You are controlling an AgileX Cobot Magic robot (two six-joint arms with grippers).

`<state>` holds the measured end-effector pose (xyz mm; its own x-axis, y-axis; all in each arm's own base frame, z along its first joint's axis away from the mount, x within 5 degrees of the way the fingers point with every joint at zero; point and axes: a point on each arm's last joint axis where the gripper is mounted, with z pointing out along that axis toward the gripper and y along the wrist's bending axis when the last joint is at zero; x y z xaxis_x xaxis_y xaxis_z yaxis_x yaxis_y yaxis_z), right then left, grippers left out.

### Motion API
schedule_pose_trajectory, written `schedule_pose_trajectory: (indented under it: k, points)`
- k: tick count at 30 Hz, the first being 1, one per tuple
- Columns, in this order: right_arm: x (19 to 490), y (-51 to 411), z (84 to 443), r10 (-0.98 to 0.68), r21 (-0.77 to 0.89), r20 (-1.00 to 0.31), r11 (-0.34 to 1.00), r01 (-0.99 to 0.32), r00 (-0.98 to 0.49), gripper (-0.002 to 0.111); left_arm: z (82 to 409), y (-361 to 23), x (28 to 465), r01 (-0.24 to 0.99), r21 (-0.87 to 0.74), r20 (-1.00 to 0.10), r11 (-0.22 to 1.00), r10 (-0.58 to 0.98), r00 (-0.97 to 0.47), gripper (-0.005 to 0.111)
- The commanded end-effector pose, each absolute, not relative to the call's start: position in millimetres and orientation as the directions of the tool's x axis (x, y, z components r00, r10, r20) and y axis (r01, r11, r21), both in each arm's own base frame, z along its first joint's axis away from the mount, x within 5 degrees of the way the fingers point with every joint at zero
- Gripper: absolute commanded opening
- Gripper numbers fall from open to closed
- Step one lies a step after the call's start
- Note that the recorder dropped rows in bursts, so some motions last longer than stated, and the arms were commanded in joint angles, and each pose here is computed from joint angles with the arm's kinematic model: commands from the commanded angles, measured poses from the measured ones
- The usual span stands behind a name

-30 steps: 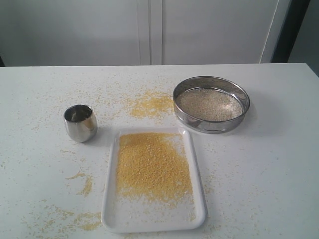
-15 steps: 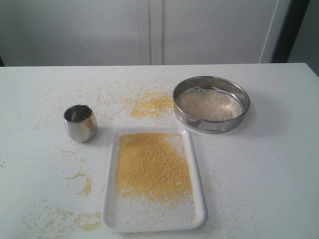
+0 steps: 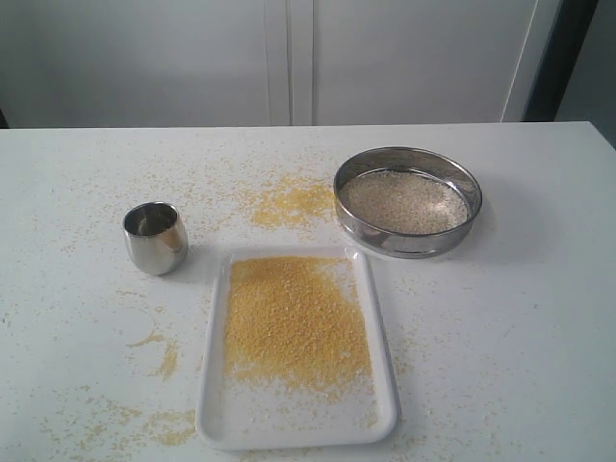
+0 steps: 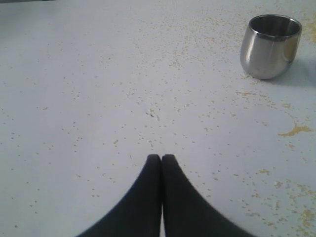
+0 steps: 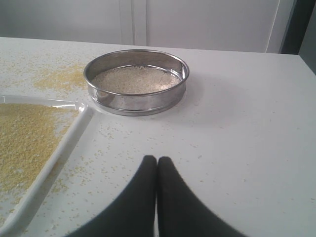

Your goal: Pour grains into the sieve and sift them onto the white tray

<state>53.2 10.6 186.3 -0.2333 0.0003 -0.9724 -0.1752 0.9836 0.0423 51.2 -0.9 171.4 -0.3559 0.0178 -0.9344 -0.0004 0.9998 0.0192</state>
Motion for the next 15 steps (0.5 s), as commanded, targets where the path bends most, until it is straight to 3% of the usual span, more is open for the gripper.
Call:
schedule_pose_trajectory:
  k: [1, 15]
  points:
    - [53.2, 10.4, 184.9, -0.015, 0.026, -0.974, 0.984, -0.176, -0.225, 0.0, 166.0, -1.3, 51.5, 0.002, 0.013, -0.934, 1.0, 0.013, -0.358, 0.001]
    - [53.2, 10.4, 184.9, -0.015, 0.026, -0.974, 0.984, -0.176, -0.225, 0.0, 166.8, -1.4, 51.9, 0.002, 0.01, -0.937, 1.0, 0.01, -0.349, 0.001]
